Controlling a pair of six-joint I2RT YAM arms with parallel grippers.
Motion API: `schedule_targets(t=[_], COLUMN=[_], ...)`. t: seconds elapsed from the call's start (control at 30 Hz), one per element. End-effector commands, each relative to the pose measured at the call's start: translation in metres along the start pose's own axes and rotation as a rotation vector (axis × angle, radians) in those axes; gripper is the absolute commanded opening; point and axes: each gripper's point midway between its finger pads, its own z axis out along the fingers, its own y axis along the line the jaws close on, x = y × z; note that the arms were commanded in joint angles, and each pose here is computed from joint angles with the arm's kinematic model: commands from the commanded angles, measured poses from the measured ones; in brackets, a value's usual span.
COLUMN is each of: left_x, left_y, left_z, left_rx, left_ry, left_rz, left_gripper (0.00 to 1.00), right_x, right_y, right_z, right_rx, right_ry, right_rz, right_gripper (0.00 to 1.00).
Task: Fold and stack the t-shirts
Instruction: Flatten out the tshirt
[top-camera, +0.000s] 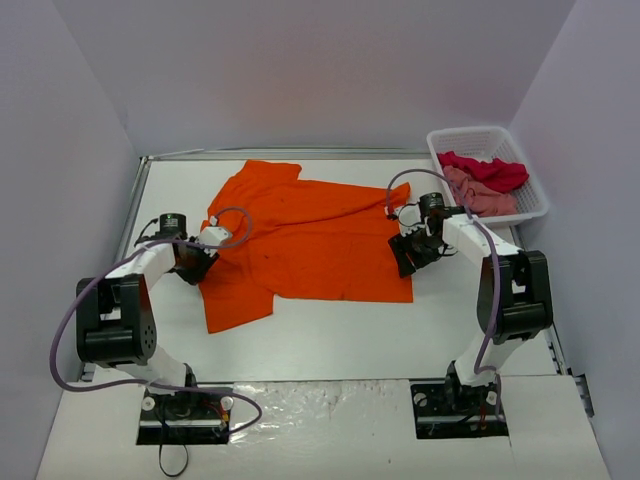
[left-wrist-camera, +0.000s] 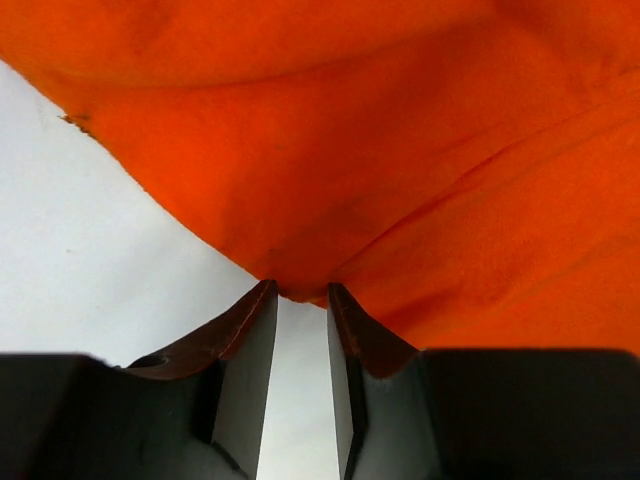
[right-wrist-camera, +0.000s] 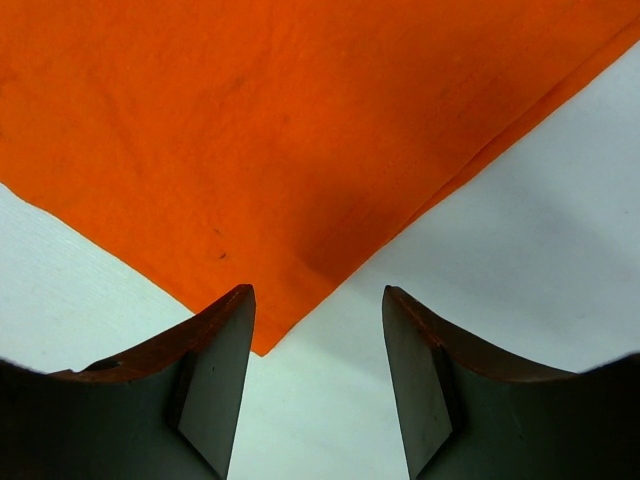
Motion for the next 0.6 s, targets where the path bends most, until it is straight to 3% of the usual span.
schedule_targets(t=[0.0,0.13,0.23,0.57], left_x=[-0.007,-0.004,-0.001,-0.006], left_y=[0.000,-0.002,-0.005,-0.005], left_z=[-0.005,-0.005,-0.003,-0.010], left_rx=[0.032,0.037,0.044,0.036], left_ry=[-0.013,-0.007,0.000,-0.019], left_rz=[0.017,0.017,0.018,0.007], left_gripper=[0.26,0.17,0.03,0.02], right_x=[0.020,0.029,0.033,0.034], right_y=[0.006,0.010,0.010,0.010], right_z=[-0.001,-0.005,-0.008,-0.027], right_rx=[-0.017,-0.031,-0.034,-0.064], right_ry=[0.072,0.097,0.111,0.203], right_rz=[-0.008,-0.014,-0.020,-0.077], right_gripper=[0.50,0.50,0.50,0.52])
